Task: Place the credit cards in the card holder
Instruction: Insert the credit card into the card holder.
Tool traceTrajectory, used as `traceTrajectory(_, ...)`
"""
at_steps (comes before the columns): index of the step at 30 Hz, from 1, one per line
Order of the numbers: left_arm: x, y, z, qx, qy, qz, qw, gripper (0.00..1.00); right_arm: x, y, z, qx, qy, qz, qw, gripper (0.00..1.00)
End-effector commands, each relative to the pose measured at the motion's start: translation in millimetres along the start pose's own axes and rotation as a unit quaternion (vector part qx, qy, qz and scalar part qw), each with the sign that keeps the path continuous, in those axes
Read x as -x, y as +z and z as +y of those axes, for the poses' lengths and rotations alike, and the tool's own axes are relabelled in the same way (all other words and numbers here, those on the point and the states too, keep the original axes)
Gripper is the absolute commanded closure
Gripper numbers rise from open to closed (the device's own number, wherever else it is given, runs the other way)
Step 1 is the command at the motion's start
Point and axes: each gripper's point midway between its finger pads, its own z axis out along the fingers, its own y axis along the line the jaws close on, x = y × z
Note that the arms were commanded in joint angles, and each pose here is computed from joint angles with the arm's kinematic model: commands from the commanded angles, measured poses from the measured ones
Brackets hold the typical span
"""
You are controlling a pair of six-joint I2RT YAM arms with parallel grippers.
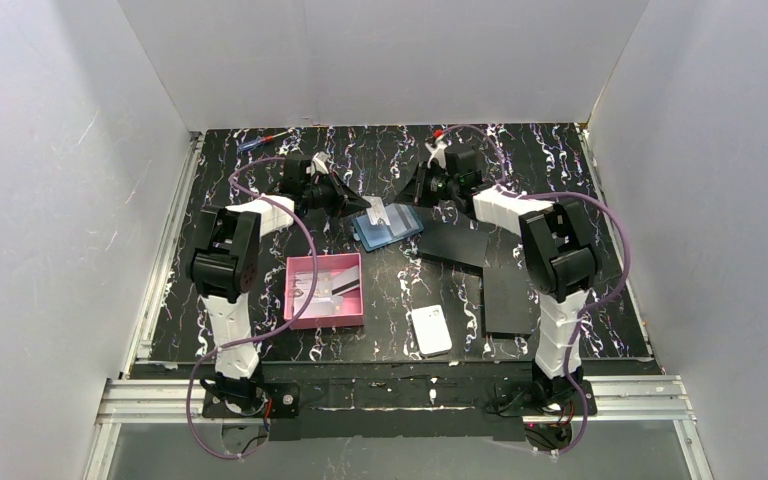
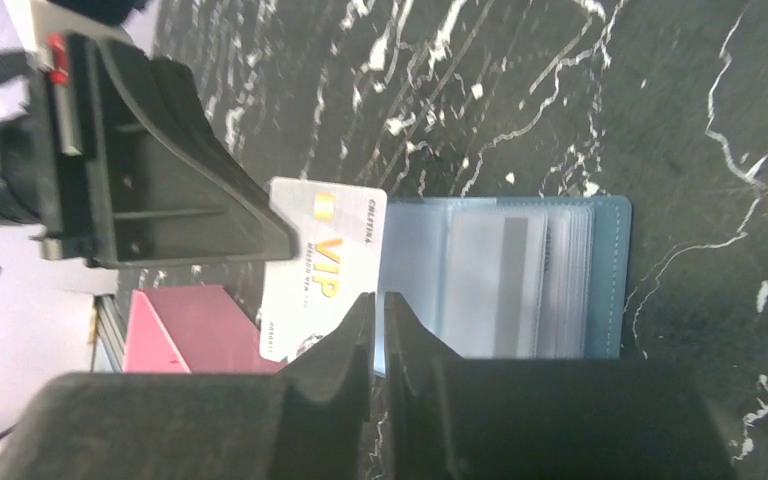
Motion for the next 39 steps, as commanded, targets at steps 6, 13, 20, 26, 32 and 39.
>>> traceTrajectory(6, 1.2, 6.8, 8.1, 0.003, 0.024, 0.016, 1.0, 1.0, -26.0, 20.1, -33.3, -0.026, -0.044, 0.05, 0.997, 0.99)
traceTrajectory(13, -5.6, 13.9, 20.4, 0.003, 0.013, 0.038, 0.999, 1.0, -36.1, 23.3, -50.3, -0.048, -0.045, 0.056, 0.996, 0.99)
traceTrajectory(20, -10.0, 18.1, 30.8, 0.009, -0.003, 0.048, 0.999, 1.0, -41.8, 21.2, -61.5, -0.07, -0.038, 0.06, 0.995, 0.99)
traceTrajectory(26, -11.7, 19.5, 31.0, 0.005, -0.008, 0.054, 0.998, 1.0, -43.1, 21.6, -62.2, -0.069, -0.036, 0.061, 0.995, 0.99)
traceTrajectory(32, -13.7, 21.6, 29.8, -0.007, -0.022, 0.061, 0.998, 1.0, -43.8, 21.9, -61.4, -0.066, -0.035, 0.062, 0.995, 0.99)
traceTrajectory(39, -17.0, 28.0, 37.4, -0.011, -0.048, 0.07, 0.996, 1.0, -43.8, 22.1, -60.5, -0.065, -0.032, 0.062, 0.995, 0.99)
